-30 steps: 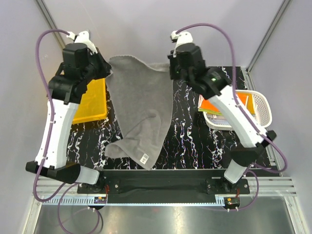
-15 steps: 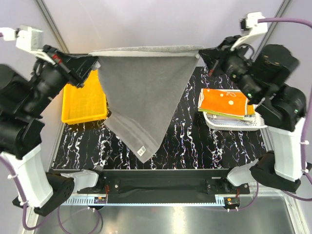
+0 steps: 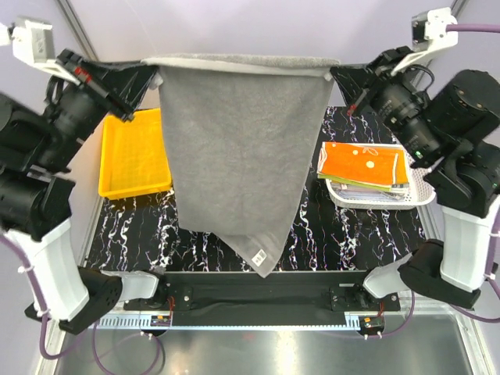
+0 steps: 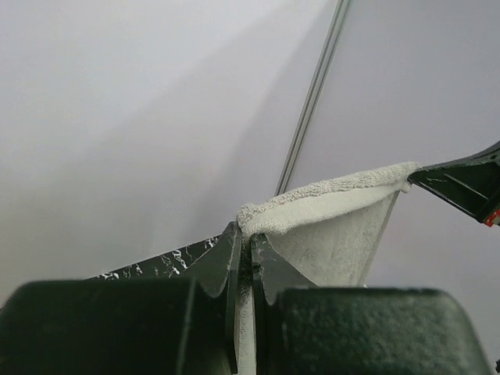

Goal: Fold and stack the towels
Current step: Flatten out the crumpled towel, then fold the towel

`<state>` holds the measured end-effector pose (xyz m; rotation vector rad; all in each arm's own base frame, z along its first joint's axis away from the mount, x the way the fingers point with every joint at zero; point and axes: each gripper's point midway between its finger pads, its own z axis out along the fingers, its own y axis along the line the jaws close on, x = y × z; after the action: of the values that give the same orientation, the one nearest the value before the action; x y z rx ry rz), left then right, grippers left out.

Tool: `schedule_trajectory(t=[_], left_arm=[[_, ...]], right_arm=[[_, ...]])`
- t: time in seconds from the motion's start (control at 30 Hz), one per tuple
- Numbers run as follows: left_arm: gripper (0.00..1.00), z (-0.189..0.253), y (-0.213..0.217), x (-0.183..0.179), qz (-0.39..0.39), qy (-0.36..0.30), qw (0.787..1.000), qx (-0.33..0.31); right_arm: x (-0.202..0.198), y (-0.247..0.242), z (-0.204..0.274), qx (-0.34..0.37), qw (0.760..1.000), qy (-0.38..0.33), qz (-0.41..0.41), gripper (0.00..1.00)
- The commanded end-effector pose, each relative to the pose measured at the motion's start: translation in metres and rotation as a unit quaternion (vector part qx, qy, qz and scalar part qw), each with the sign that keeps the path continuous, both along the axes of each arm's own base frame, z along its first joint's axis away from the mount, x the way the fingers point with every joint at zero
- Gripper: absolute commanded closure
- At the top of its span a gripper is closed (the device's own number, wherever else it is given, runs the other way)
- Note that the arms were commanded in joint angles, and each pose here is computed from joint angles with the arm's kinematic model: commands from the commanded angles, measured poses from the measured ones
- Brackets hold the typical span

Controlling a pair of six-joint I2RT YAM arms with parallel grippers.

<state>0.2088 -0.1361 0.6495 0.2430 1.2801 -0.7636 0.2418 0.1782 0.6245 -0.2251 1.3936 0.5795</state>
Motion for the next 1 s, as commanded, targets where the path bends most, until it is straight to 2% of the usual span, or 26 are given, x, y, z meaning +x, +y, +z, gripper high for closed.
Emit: schedule_trajectory(t=[0.0,0.17,0.2,0.3,0.33,0.37,0.4,0.43,0.47,0.5,0.53,0.57,0.73,0.87,0.97], left_arm=[[1.0,0.023,-0.001,0.037,0.026,-0.03,0.999,-0.033],[1.0,0.003,-0.011,0.109,0.04,0.0,0.999,-0.031],[1.0,-0.007,-0.014,0.136,0.044,0.01,0.999,-0.029],[1.0,-0.014,-0.005,0.182,0.05,0.012,0.998,-0.044],[1.0,-0.027,0.001,0.213,0.057,0.023,0.997,-0.045],[1.0,-0.036,0.003,0.233,0.052,0.036,0.996,-0.058],[1.0,-0.033,0.005,0.247,0.048,0.021,0.997,-0.064],[1.0,-0.057,0.009,0.281,0.055,0.039,0.996,-0.063],[1.0,-0.059,0.011,0.292,0.056,0.033,0.996,-0.069],[1.0,-0.057,0.013,0.303,0.057,0.016,0.996,-0.073],[1.0,-0.08,0.018,0.331,0.064,0.031,0.995,-0.074],[1.0,-0.082,0.02,0.339,0.064,0.026,0.995,-0.078],[1.0,-0.122,0.036,0.386,0.092,0.029,0.993,-0.074],[1.0,-0.153,0.044,0.406,0.101,0.049,0.992,-0.064],[1.0,-0.183,0.043,0.412,0.103,0.081,0.99,-0.053]], right_arm=[[0.038,-0.008,-0.003,-0.025,0.996,-0.006,-0.081,1.0],[0.112,-0.002,-0.038,-0.032,0.994,0.039,-0.096,1.0],[0.131,-0.012,-0.045,-0.032,0.993,0.046,-0.101,1.0],[0.184,-0.008,-0.07,-0.023,0.993,0.066,-0.093,1.0],[0.201,-0.018,-0.069,-0.013,0.993,0.059,-0.104,1.0],[0.23,-0.018,-0.09,-0.01,0.991,0.079,-0.108,1.0],[0.241,-0.019,-0.09,-0.005,0.992,0.075,-0.101,1.0],[0.258,-0.03,-0.092,0.004,0.991,0.068,-0.116,1.0],[0.281,-0.025,-0.114,0.002,0.99,0.085,-0.11,1.0],[0.29,-0.025,-0.115,0.005,0.991,0.081,-0.107,1.0],[0.3,-0.027,-0.116,0.01,0.991,0.072,-0.109,1.0],[0.319,-0.028,-0.134,0.008,0.99,0.083,-0.113,1.0],[0.358,-0.029,-0.173,0.006,0.989,0.092,-0.12,1.0],[0.368,-0.026,-0.197,0.004,0.987,0.115,-0.113,1.0],[0.369,-0.018,-0.232,-0.002,0.984,0.154,-0.092,1.0]])
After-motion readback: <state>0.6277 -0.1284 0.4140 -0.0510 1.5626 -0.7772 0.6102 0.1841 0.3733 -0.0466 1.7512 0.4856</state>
